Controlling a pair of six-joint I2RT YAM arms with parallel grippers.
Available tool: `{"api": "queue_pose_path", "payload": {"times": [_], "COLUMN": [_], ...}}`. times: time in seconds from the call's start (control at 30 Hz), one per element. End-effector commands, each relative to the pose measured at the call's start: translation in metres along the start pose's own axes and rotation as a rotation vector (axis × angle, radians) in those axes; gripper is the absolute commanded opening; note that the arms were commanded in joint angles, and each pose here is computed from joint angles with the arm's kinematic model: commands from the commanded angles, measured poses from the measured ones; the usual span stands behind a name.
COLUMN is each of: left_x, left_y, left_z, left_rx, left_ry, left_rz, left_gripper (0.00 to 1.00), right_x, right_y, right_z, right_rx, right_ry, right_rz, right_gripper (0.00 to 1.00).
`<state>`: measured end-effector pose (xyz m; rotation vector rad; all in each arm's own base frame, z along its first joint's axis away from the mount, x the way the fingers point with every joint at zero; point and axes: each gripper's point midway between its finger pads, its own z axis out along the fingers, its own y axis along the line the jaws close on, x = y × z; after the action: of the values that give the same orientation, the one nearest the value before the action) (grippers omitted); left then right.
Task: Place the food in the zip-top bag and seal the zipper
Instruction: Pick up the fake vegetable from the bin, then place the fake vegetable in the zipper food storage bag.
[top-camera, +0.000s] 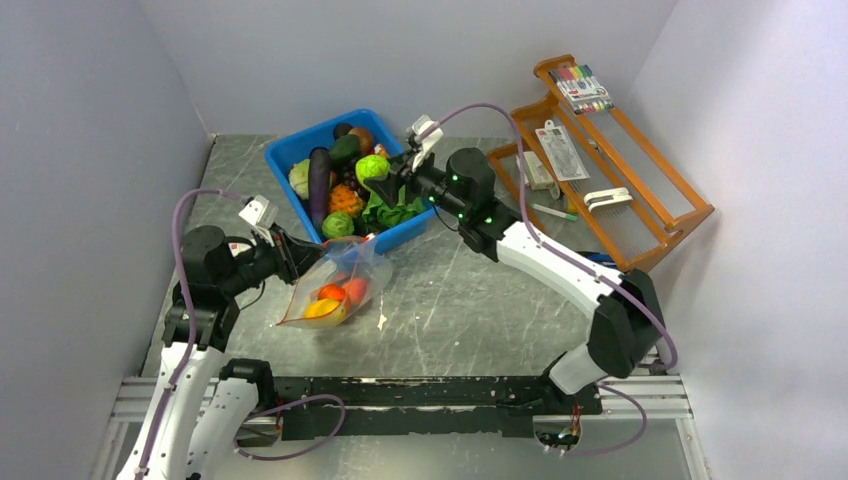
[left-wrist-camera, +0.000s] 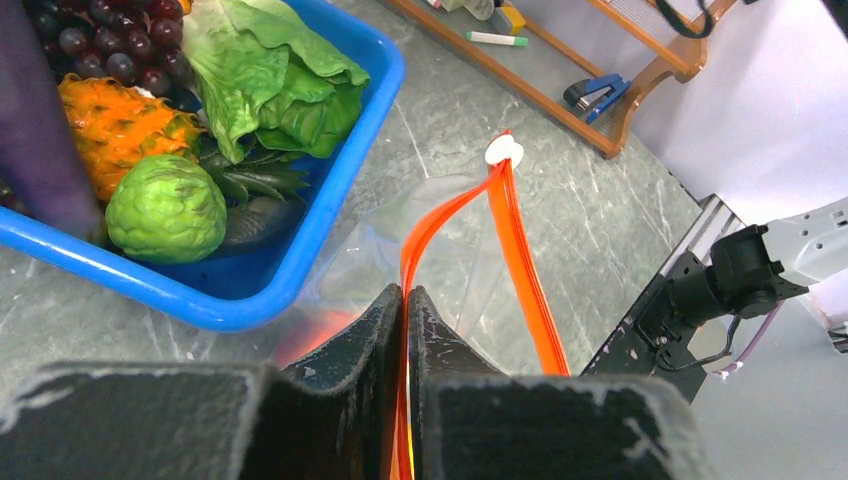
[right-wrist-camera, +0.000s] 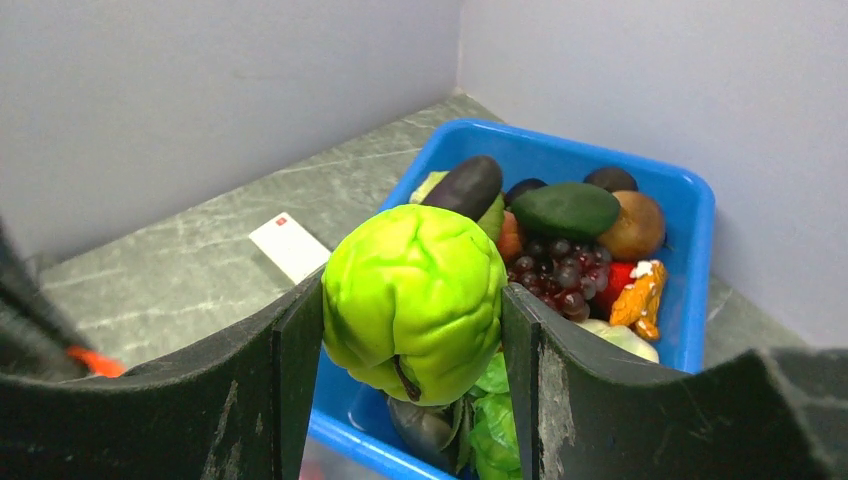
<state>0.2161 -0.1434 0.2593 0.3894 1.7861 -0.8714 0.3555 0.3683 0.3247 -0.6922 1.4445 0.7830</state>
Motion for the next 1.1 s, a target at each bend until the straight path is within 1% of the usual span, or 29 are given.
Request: {"api": "queue_pose_path", "payload": {"times": [0.0,0.07,0.23,0.57,0.63,0.8,1.07], "left_x": [-0.008,-0.008,-0.007,-0.006,-0.006,-0.007,-0.007], "left_y": [0.0,0.001,0.001,0.002,0.002,0.002,0.001], "left_z": [-0.001,0.0,0.0,0.001,0.002,0.0,0.0], "left_rx": [-0.001,-0.003,-0.001,0.002,0.003,0.002,0.007], "left_ry": [-0.022,-0.021,-0.019,-0.011,-0.011,-0.021,-0.018], "left_rz": [0.016,0.014,0.012,0.004,0.004,0.01,0.009], "left_gripper": [0.07,0.07,0.07,0.07,0.07,0.07,0.07], "right_x": [-0.006,-0.004,-0.011,-0.011,-0.009,0.0,0.017], "right_y": [0.022,0.032,0.072,0.141,0.151,0.174,0.189], "right_z": [-0.02,-0.027,-0.045,-0.052,-0.053,-0.065,-0.07], "right_rx": [-0.127,-0.182,-0.381,-0.529,-0.547,-0.676,-0.772], "right_ry": [0.003,0.009,-0.027,-0.01,0.004,-0.015,-0.008], "right_rz": [-0.099,-0.112,-0.173,-0.381,-0.407,-0.469,-0.501], "right_gripper": [0.37,0.37,0.37,0.37,0.37,0.37,0.4]}}
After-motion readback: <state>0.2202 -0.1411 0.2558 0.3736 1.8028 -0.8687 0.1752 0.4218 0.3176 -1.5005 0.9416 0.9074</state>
